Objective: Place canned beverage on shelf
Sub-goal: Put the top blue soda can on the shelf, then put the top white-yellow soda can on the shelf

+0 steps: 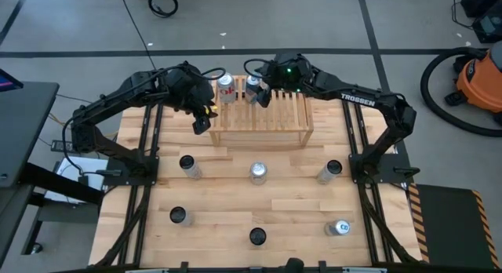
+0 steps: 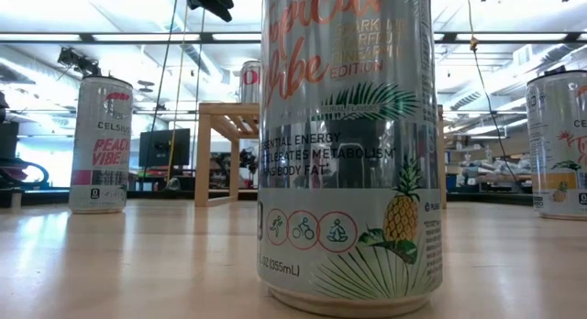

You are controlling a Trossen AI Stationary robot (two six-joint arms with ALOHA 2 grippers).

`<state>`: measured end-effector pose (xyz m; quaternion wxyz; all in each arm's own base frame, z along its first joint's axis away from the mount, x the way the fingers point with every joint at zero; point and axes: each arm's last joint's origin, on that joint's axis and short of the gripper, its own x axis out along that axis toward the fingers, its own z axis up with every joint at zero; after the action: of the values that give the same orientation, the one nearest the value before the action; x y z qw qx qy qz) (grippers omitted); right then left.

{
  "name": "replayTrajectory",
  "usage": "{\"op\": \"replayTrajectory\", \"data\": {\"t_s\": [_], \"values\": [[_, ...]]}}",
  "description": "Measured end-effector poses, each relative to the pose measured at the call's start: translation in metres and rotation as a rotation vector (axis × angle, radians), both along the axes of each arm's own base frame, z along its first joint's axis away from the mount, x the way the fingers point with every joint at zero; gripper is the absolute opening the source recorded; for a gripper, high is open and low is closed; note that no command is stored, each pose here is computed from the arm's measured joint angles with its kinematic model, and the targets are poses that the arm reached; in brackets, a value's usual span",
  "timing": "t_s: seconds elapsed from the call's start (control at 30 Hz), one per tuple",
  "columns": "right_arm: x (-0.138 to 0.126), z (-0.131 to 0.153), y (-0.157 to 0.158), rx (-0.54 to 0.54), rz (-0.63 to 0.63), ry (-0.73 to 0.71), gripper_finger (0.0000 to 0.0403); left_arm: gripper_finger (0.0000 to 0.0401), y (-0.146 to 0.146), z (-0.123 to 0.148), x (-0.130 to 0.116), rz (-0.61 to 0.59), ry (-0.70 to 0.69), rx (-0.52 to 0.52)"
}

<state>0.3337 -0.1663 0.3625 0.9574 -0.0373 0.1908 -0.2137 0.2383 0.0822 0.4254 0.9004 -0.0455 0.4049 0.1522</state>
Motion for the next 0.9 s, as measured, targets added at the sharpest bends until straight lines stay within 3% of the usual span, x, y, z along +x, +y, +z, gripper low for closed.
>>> {"op": "replayTrajectory", "data": {"t_s": [0.33,0.57,0.9], "values": [[-0.027,0.033,0.018,-0.003,0.001,-0.07,0.0327,0.0192,0.0,0.0,0.0,0.0,0.002,-0.001],[-0.055,0.051,0.04,0.015,0.027,-0.032,0.0327,0.0192,-0.001,-0.002,-0.002,0.0,0.03,-0.01],[-0.1,0.052,0.075,0.194,0.033,0.153,0.0327,0.0192,-0.001,-0.002,-0.002,-0.001,0.03,-0.009]]}}
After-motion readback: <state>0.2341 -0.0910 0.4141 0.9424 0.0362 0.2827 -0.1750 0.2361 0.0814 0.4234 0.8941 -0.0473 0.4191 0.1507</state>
